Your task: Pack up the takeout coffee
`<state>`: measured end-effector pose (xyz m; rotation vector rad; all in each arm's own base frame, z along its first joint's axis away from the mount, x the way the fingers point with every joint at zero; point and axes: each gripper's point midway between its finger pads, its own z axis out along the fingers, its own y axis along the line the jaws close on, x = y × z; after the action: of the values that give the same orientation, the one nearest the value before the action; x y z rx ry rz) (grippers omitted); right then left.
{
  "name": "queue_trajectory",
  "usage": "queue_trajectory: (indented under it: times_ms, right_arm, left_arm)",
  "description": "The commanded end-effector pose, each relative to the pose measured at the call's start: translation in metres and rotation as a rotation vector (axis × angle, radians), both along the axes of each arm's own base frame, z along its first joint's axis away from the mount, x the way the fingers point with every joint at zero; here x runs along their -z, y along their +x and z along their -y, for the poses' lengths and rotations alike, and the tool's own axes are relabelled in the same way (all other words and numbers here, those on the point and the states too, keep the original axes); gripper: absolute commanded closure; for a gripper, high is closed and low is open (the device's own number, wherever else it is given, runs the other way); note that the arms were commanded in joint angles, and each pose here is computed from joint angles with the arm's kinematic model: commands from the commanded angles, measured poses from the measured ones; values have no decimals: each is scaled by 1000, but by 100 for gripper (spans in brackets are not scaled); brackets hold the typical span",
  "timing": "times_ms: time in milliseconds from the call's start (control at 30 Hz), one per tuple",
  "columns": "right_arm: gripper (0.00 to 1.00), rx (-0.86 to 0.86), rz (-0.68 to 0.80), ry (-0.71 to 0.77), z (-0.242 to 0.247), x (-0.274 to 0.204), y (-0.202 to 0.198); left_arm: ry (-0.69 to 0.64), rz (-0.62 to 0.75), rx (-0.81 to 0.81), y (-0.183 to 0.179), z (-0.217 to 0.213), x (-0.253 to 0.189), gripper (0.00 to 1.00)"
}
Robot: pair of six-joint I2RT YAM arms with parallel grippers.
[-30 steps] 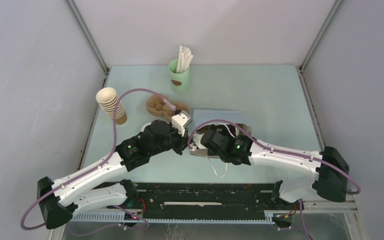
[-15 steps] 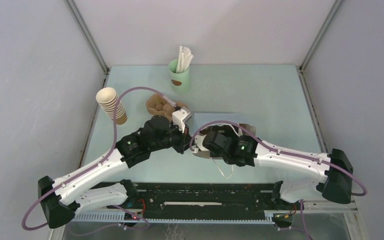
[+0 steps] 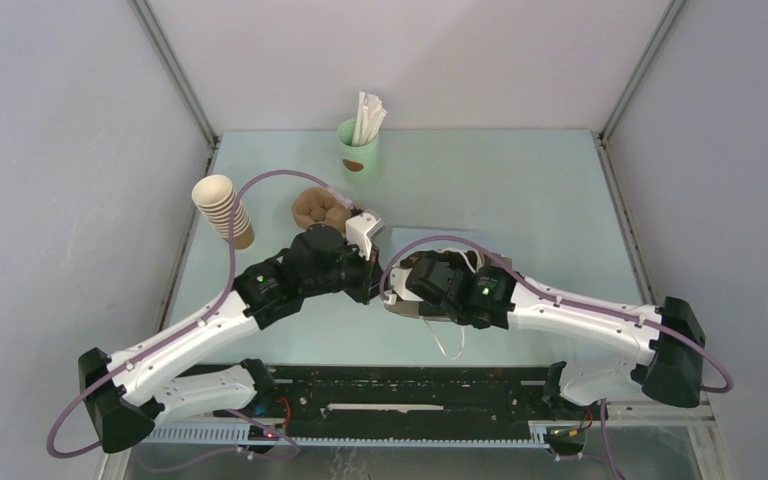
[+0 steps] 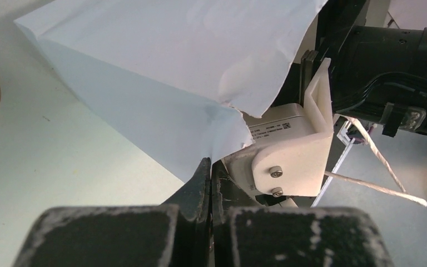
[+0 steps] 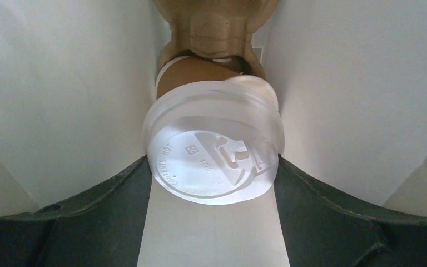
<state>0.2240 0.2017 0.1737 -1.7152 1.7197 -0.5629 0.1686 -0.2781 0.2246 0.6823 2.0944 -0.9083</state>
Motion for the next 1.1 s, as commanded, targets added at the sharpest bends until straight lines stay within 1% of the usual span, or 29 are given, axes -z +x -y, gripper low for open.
queue_trajectory:
  times_ms: [0,67,133,367,467,567,700,833,1067]
  right_arm:
    - [25,21,-35,21,-6,4,3]
    - [28,3,-30,91,-16,-2,5]
    - [28,-26,-24,149,-23,-5,5]
    - [26,-3,-7,150,-21,5,10]
    - [26,33,43,118,-15,4,18]
    - [25,30,75,80,-12,-3,14]
    - [23,31,89,129,-16,-19,9]
    - [22,56,102,93,-9,-18,8]
    - [21,52,109,119,-14,-28,5]
  left_arm:
    - [-132,40,55,-5,16,-42,100]
    - [-128,42,54,-4,16,-40,100]
    - [-128,46,54,-4,16,-40,100]
    - [-123,63,39,-1,13,-40,100]
    - [-119,62,38,-1,13,-38,100]
    - [-113,60,37,-1,12,-35,100]
    - [-104,57,32,-1,11,-29,100]
    - [-88,56,22,2,11,-21,100]
    - [-75,53,15,3,10,-12,100]
